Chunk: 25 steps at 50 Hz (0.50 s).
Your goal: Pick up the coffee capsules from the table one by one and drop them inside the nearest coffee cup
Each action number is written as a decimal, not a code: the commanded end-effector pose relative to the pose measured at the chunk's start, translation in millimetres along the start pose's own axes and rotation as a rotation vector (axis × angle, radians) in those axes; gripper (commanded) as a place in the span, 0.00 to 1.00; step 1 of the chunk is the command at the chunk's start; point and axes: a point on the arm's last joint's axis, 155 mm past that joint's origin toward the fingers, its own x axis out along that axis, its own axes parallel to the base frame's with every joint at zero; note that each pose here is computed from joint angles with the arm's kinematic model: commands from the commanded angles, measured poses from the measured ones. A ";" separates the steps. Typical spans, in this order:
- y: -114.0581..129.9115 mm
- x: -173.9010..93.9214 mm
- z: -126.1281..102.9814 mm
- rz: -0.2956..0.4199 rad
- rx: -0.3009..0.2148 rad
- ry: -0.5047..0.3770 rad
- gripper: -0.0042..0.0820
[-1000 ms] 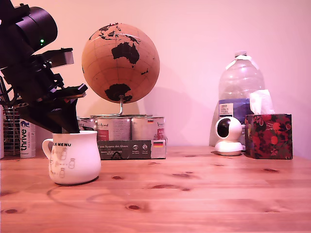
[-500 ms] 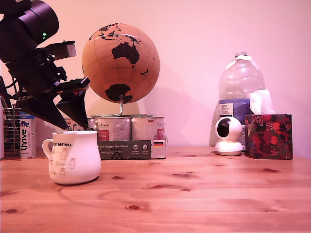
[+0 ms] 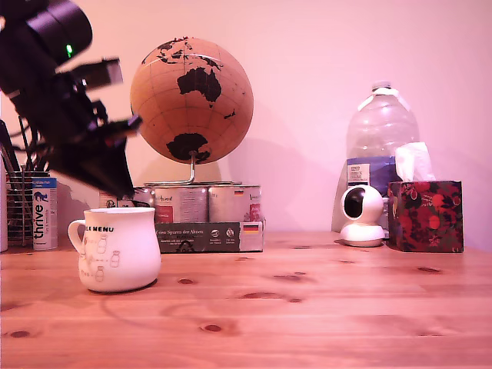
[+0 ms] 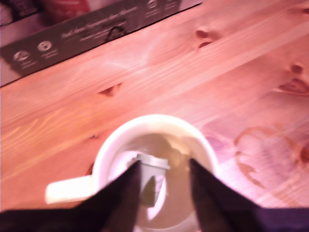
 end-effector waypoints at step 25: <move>-2.6 -78.9 8.7 0.022 0.010 -0.223 0.02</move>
